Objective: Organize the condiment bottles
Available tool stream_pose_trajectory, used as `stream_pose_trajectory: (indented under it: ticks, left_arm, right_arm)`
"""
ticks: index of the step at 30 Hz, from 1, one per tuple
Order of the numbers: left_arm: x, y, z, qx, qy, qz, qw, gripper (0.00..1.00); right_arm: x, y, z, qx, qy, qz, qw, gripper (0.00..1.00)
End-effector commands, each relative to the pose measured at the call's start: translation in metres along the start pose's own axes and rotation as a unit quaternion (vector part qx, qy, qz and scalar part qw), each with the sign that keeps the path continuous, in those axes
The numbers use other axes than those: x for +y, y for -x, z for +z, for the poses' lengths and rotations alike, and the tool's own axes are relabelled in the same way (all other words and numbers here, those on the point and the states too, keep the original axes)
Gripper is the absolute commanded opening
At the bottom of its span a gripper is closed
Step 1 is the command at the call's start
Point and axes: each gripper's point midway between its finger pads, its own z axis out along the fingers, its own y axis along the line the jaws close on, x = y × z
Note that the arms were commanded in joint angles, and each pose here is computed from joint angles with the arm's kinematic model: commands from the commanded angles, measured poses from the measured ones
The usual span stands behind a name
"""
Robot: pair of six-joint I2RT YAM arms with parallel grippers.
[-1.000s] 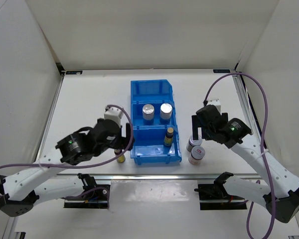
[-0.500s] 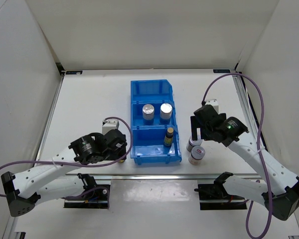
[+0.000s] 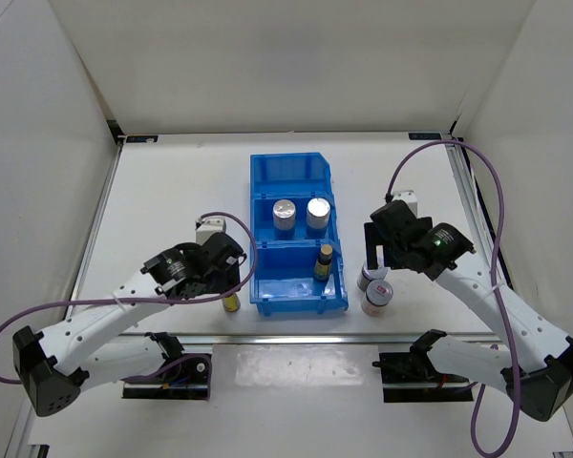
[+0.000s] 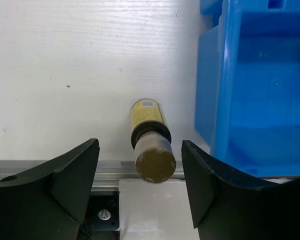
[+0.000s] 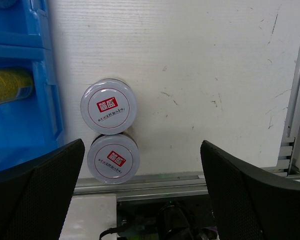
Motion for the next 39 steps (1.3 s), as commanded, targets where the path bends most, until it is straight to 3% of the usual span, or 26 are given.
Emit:
stream_pose_trajectory:
  ticks: [1, 3, 5, 10, 15, 21, 29, 35, 39]
  left_arm:
    - [-0.012, 0.011, 0.006, -0.006, -0.03, 0.001, 1.0, 0.75]
    - [-0.011, 0.011, 0.006, -0.006, -0.03, 0.005, 1.0, 0.72]
    - [-0.011, 0.01, 0.008, 0.0, -0.028, 0.003, 1.0, 0.62]
    - [-0.016, 0.006, 0.004, 0.011, -0.048, 0.006, 0.999, 0.62]
    - [-0.015, 0.001, 0.004, 0.013, -0.052, 0.001, 0.999, 0.73]
    - [-0.015, -0.001, 0.007, 0.021, -0.045, 0.0, 0.999, 0.67]
    - [-0.015, 0.002, 0.01, 0.015, -0.038, -0.009, 0.999, 0.4]
    - [-0.021, 0.015, 0.0, -0.002, -0.053, -0.009, 0.999, 0.13]
    - [-0.03, 0.054, -0.027, -0.048, -0.071, -0.009, 0.996, 0.11]
  right_arm:
    - [0.001, 0.002, 0.001, -0.005, -0.001, 0.002, 1.0, 1.0]
    - [0.001, 0.002, 0.001, -0.005, -0.001, 0.002, 1.0, 1.0]
    - [0.001, 0.002, 0.001, -0.005, -0.001, 0.002, 1.0, 1.0]
    - [0.001, 0.002, 0.001, -0.005, -0.001, 0.002, 1.0, 1.0]
    - [0.001, 0.002, 0.001, -0.005, -0.001, 0.002, 1.0, 1.0]
    - [0.001, 0.002, 0.001, -0.005, -0.001, 0.002, 1.0, 1.0]
    - [0.001, 0.002, 0.001, -0.005, -0.001, 0.002, 1.0, 1.0]
    - [0.001, 0.002, 0.001, -0.005, -0.001, 0.002, 1.0, 1.0]
    - [0.001, 0.002, 0.001, -0.005, -0.001, 0.002, 1.0, 1.0]
